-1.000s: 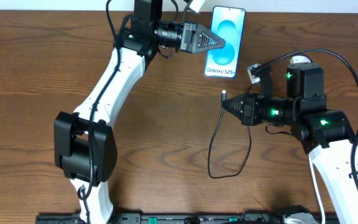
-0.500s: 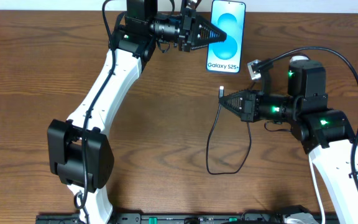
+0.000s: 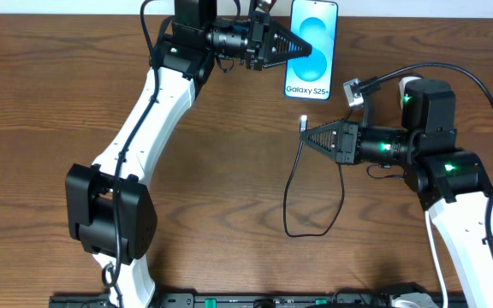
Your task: Plug charger to phone and switch on socket
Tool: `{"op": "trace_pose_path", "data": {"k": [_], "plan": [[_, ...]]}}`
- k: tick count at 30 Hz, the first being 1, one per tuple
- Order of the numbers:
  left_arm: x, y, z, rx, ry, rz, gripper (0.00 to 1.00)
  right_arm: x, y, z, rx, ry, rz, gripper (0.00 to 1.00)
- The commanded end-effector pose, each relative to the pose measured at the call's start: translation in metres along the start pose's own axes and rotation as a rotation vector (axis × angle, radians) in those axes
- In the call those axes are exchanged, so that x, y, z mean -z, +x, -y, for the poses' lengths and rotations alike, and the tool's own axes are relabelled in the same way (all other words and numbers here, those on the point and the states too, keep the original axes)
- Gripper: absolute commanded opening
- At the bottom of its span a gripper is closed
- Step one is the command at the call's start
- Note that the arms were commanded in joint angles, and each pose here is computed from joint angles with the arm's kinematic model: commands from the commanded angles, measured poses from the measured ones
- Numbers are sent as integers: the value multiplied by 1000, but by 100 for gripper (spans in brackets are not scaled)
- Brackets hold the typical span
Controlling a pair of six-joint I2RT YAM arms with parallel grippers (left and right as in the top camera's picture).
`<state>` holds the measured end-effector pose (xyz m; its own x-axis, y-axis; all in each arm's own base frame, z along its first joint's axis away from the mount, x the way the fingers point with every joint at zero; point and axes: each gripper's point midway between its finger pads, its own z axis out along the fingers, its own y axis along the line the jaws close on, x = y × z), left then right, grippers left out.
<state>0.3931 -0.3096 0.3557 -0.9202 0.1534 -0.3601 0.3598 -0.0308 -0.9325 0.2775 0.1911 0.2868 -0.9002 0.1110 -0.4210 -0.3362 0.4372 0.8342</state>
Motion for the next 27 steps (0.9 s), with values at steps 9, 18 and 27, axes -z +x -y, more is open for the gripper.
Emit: {"op": "trace_pose_path", "data": {"k": [9, 18, 27], "plan": [[5, 2, 21, -180, 15, -7, 7, 5, -14, -13, 20, -30, 46, 1], [5, 3, 21, -139, 17, -11, 7, 7, -22, -5, 32, 16, 85, 1], [4, 3, 21, -140, 17, -11, 7, 6, -25, -5, 34, 11, 93, 1]]}}
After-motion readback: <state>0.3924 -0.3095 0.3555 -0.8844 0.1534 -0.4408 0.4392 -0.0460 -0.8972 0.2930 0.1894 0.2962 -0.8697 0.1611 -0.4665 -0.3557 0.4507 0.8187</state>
